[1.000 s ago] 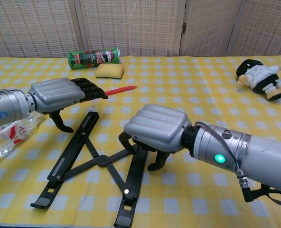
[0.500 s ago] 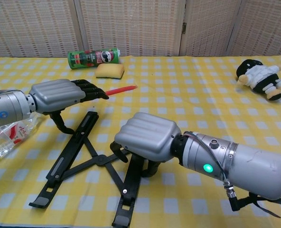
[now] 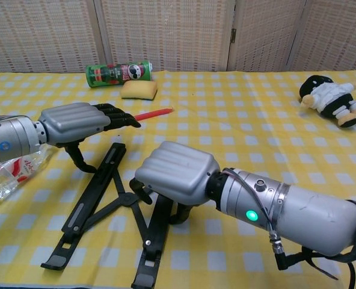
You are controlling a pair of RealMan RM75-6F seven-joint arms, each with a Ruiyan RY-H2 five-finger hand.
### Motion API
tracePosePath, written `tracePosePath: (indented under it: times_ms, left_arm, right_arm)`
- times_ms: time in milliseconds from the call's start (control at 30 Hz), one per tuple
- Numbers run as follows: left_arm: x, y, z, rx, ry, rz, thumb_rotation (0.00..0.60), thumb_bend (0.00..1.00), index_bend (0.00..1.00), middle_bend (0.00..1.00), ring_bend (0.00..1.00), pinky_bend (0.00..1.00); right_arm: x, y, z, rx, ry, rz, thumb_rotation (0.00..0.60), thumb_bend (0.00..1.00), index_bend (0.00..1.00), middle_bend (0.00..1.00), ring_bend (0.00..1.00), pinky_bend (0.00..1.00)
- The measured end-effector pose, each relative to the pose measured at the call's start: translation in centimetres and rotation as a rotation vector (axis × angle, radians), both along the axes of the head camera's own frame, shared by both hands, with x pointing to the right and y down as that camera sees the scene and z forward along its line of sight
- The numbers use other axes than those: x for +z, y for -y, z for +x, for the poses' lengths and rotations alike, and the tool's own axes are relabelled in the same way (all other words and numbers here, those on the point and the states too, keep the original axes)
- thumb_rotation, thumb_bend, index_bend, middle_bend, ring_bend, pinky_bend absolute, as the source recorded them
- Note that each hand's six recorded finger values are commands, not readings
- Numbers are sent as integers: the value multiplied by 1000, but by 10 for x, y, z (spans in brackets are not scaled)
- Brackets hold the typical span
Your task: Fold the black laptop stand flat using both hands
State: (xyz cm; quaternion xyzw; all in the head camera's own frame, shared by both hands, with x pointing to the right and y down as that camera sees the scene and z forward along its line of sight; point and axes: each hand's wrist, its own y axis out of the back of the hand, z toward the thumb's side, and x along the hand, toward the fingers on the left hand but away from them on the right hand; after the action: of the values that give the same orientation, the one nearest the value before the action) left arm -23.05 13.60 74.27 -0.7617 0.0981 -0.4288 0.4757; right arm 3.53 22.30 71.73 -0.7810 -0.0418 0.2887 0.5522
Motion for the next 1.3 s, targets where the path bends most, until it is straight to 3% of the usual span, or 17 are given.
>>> tracePosePath:
  times_ms: [600, 700, 800, 900, 1067, 1167, 1300]
  left_arm:
    - [-7, -11, 22, 16, -54, -40, 600, 189, 25, 75, 0, 0]
    - [-8, -7, 17, -6, -48, -34, 600, 189, 24, 75, 0, 0]
    - [-11, -2, 8, -39, -49, -28, 600, 188, 22, 75, 0, 0]
    - [-15, 3, -1, -68, -52, -21, 600, 188, 19, 74, 0, 0]
    - [-22, 8, -12, -118, -63, -25, 600, 189, 13, 69, 0, 0]
    - [-25, 9, -17, -137, -67, -26, 600, 188, 11, 67, 0, 0]
    - [-26, 8, -23, -153, -62, -27, 600, 189, 10, 64, 0, 0]
  right_arm:
    - [-2, 2, -15, 1, 24, 24, 600, 188, 531, 792, 932, 851]
    - [-5, 2, -13, -3, 36, 18, 600, 189, 488, 744, 873, 851]
    - [-12, 2, -9, -11, 49, 2, 600, 188, 374, 632, 756, 840]
    - [-20, 4, -7, -30, 56, -29, 600, 189, 254, 482, 629, 752]
    - [-26, 4, -6, -99, 16, -96, 600, 188, 14, 191, 374, 426]
    - [-26, 4, -9, -163, -33, -135, 600, 188, 0, 80, 253, 274]
    - [-28, 7, -18, -256, -96, -149, 600, 189, 0, 72, 218, 231]
